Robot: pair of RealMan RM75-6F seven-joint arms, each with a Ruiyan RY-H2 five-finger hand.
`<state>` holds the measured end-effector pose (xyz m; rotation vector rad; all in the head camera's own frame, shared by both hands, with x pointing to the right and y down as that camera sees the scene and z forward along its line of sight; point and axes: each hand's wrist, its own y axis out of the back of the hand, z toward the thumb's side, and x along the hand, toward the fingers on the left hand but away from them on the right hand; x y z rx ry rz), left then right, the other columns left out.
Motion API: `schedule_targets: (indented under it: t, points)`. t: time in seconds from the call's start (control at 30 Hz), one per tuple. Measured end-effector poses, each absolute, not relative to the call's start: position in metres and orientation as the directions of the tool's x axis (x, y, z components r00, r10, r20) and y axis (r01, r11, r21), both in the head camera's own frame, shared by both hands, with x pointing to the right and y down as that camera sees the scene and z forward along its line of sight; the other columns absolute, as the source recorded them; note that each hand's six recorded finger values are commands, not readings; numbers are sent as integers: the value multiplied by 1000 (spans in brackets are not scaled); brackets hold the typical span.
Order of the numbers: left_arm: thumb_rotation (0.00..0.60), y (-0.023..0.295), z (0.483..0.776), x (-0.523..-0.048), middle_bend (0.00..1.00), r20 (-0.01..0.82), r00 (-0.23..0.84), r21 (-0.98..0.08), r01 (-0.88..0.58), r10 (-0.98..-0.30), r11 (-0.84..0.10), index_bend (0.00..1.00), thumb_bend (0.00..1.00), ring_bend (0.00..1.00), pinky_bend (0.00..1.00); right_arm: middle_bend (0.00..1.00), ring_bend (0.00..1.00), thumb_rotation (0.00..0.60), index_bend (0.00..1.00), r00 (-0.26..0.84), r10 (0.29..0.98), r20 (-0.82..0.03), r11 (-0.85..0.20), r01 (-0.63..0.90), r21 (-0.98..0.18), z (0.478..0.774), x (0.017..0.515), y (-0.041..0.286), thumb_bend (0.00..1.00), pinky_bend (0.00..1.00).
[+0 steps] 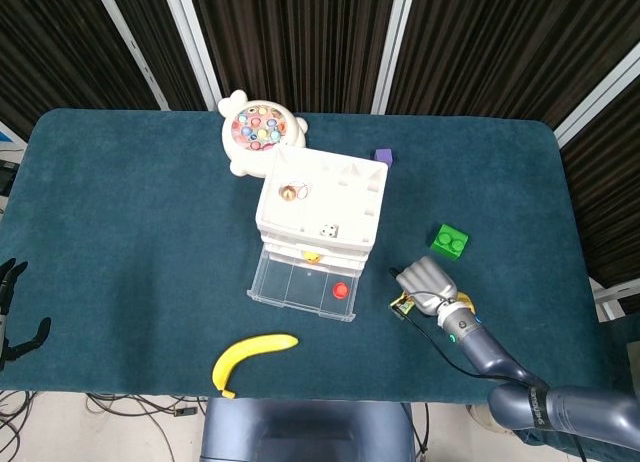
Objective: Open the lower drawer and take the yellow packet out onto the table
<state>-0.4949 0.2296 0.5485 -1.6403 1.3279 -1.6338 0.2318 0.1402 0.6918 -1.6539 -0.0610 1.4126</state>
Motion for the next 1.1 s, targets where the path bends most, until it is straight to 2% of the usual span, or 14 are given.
schedule_targets:
  t: [0.07, 0.13, 0.23, 0.3, 0.37, 0.5, 0.6, 0.77, 1.1]
  points:
    - [600, 230, 548, -495, 0, 484, -177, -856, -299, -857, -422, 41, 356, 0, 160, 947, 987, 600, 236, 319, 565, -761, -579, -503, -642, 687, 234, 138, 162, 949]
    - [600, 230, 548, -495, 0, 483, -177, -856, -299, -857, -421, 41, 356, 0, 160, 861, 918, 600, 229, 305, 582, -754, -587, -484, -649, 676, 234, 132, 161, 894]
    - [600, 230, 548, -495, 0, 483, -176, -857, -298, -858, -421, 41, 356, 0, 160, 673, 769, 600, 218, 282, 646, -709, -577, -427, -696, 652, 239, 114, 160, 755]
    - [600, 229, 548, -495, 0, 483, -175, -857, -296, -858, -422, 41, 356, 0, 159, 535, 643, 600, 210, 256, 695, -672, -567, -379, -731, 634, 247, 101, 158, 581]
    - [600, 229, 548, -494, 0, 481, -173, -858, -295, -859, -421, 41, 356, 0, 158, 432, 535, 600, 203, 215, 753, -623, -550, -314, -774, 613, 262, 87, 152, 468]
    - [600, 229, 548, -493, 0, 480, -171, -859, -292, -860, -421, 41, 356, 0, 90, 269, 327, 600, 188, 124, 834, -537, -507, -211, -836, 578, 300, 78, 138, 348]
    - [600, 229, 548, -492, 0, 478, -166, -860, -290, -862, -421, 41, 356, 0, 4, 214, 258, 600, 175, 68, 869, -489, -477, -145, -867, 563, 325, 88, 129, 309]
    - [600, 228, 547, -489, 0, 470, -153, -863, -287, -870, -416, 41, 356, 0, 0, 164, 224, 600, 149, 0, 898, -440, -438, -98, -894, 550, 365, 117, 113, 274]
    - [600, 229, 544, -486, 0, 465, -138, -861, -300, -875, -410, 42, 356, 0, 0, 100, 167, 600, 109, -71, 916, -394, -401, -140, -905, 547, 409, 188, 100, 234]
